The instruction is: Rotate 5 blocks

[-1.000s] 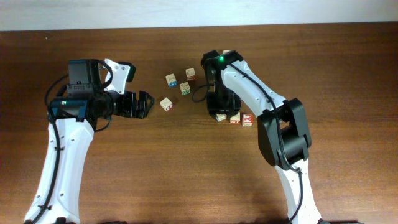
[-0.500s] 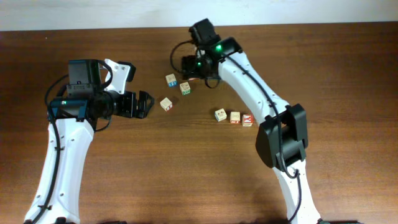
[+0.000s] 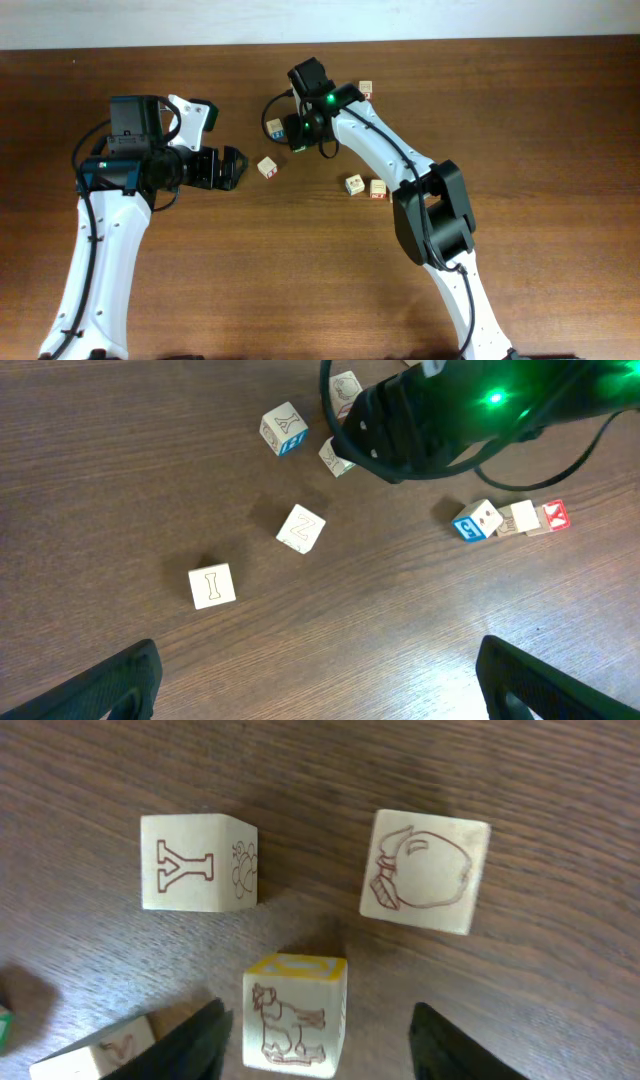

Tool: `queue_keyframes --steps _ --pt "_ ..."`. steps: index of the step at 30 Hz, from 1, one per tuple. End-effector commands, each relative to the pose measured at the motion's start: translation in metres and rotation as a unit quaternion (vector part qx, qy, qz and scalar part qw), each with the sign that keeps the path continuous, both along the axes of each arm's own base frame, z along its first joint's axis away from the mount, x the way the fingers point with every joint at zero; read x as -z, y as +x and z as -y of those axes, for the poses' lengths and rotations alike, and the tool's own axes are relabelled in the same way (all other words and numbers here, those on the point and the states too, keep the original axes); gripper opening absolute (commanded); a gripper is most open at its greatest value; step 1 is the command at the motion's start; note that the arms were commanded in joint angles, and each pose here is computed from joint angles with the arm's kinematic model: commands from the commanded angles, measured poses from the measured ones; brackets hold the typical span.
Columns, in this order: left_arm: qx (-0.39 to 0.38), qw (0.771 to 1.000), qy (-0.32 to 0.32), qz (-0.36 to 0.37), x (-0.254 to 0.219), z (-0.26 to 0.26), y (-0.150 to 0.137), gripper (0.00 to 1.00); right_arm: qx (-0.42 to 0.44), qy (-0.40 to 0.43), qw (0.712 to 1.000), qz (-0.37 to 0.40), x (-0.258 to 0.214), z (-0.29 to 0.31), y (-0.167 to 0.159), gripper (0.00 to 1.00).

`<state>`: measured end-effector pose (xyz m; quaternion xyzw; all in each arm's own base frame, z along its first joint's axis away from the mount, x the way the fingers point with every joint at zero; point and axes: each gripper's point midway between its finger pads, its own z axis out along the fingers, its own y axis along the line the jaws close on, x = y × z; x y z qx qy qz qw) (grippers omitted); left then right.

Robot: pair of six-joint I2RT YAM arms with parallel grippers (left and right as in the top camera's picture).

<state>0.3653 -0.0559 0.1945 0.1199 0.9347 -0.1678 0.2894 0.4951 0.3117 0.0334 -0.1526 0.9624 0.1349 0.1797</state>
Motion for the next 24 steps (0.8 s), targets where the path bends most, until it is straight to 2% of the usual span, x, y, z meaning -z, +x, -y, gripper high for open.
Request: queue_keyframes --steps 1,3,16,21,24 --pt "0.001 1.0 -0.006 0.008 -0.008 0.002 0.004 0.99 -0.016 -0.005 1.0 -0.002 0.015 -0.006 -0.003 0.52" --pt "0.001 1.0 -0.006 0.008 -0.008 0.002 0.004 0.99 -0.016 -0.001 1.0 0.003 0.014 -0.007 -0.001 0.47" --pt "0.001 1.0 -0.006 0.008 -0.008 0.002 0.004 0.99 -0.022 -0.008 1.0 -0.009 0.023 -0.012 -0.009 0.37" --pt "0.001 1.0 -0.006 0.008 -0.008 0.002 0.004 0.99 0.01 -0.024 0.998 -0.055 0.029 0.004 -0.023 0.37" --pt "0.001 1.0 -0.006 0.008 -0.008 0.002 0.004 0.99 0.055 -0.036 0.993 -0.102 0.025 0.026 -0.031 0.27"
